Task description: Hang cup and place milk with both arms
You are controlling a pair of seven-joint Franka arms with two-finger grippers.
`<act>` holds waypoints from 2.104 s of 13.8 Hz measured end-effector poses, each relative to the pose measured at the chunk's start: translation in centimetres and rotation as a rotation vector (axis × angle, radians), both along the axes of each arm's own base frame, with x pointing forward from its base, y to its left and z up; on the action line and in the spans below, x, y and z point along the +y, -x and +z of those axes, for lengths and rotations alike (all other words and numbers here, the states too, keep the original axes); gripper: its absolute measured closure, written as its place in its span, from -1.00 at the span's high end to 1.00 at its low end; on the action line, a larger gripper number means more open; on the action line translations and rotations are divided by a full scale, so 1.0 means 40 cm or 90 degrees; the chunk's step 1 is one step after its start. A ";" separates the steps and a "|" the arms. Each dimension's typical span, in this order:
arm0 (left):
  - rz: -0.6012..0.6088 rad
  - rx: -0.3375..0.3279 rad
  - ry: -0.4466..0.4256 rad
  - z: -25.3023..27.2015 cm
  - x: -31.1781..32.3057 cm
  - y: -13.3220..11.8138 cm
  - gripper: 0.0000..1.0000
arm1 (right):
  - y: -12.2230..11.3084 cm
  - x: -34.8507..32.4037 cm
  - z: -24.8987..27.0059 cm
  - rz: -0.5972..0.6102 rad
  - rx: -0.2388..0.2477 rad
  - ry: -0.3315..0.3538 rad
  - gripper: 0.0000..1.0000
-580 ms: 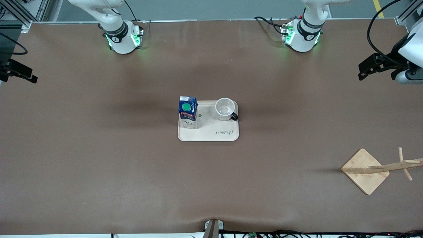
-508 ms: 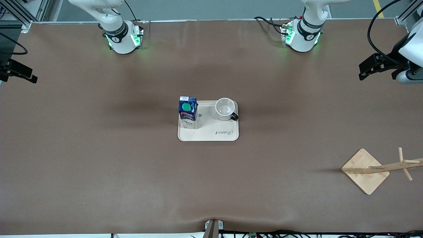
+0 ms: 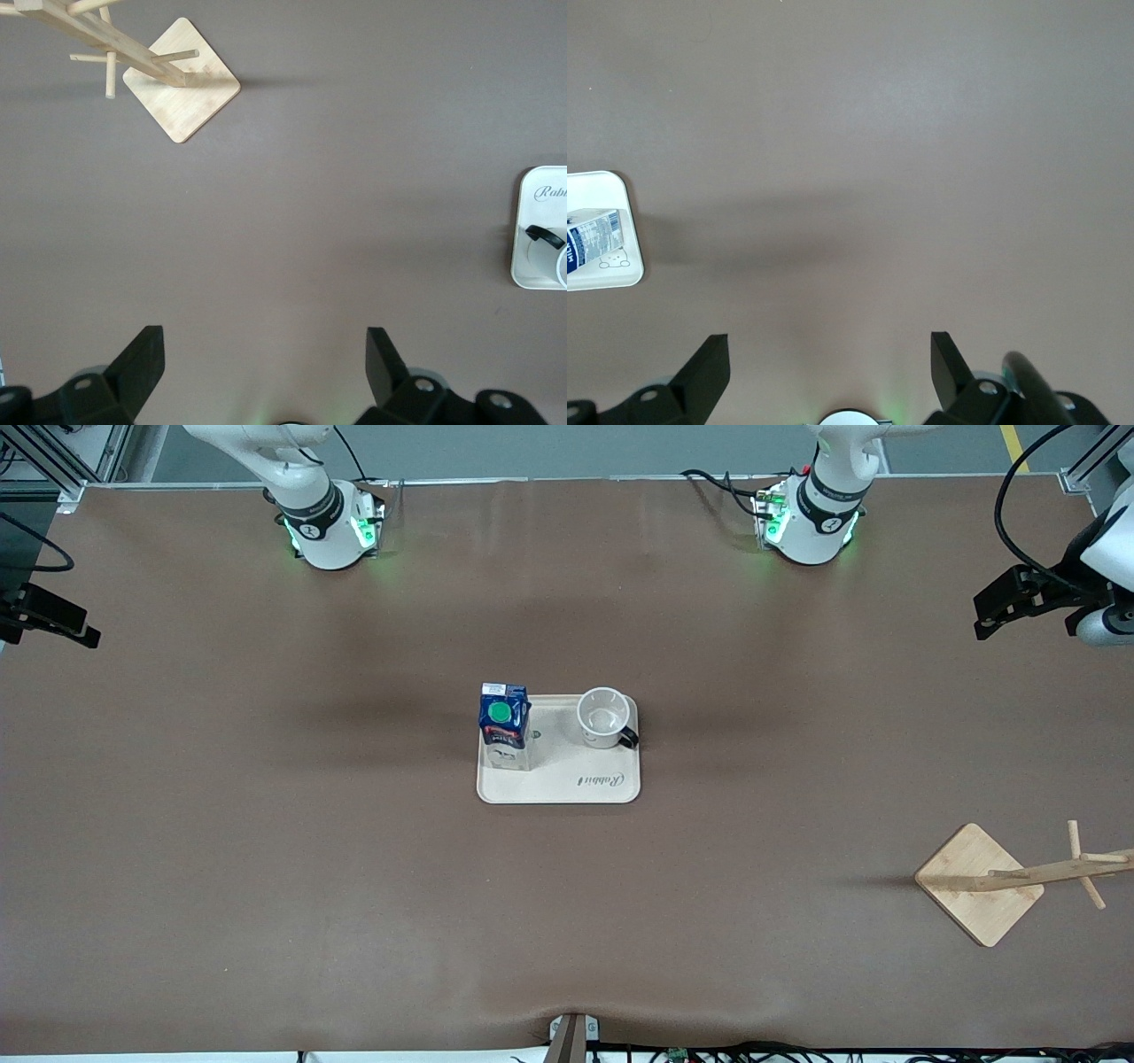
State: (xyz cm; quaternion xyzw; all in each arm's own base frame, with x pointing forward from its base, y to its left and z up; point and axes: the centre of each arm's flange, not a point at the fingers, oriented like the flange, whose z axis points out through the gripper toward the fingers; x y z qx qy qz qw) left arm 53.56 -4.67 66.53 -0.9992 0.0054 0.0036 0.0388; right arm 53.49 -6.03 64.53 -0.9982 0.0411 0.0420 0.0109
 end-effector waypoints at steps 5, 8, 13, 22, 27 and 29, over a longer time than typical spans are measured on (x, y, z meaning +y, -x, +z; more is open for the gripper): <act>-0.023 0.023 -0.001 -0.043 -0.055 -0.011 1.00 | -0.002 -0.002 -0.004 -0.001 0.002 0.000 1.00; 0.012 0.045 -0.004 -0.108 -0.149 -0.023 1.00 | -0.005 -0.005 -0.009 -0.002 0.004 0.000 1.00; 0.082 0.023 0.004 -0.266 -0.440 0.011 1.00 | -0.008 -0.003 -0.013 0.000 0.005 0.000 1.00; 0.294 0.008 0.030 -0.595 -0.709 0.136 1.00 | -0.022 -0.008 -0.037 -0.002 0.016 -0.001 1.00; 0.461 0.027 0.043 -0.704 -0.826 0.179 0.86 | -0.023 -0.010 -0.034 -0.002 0.015 -0.001 1.00; 0.508 0.037 0.045 -0.746 -0.861 0.196 0.72 | -0.025 -0.011 -0.038 -0.003 0.016 -0.001 1.00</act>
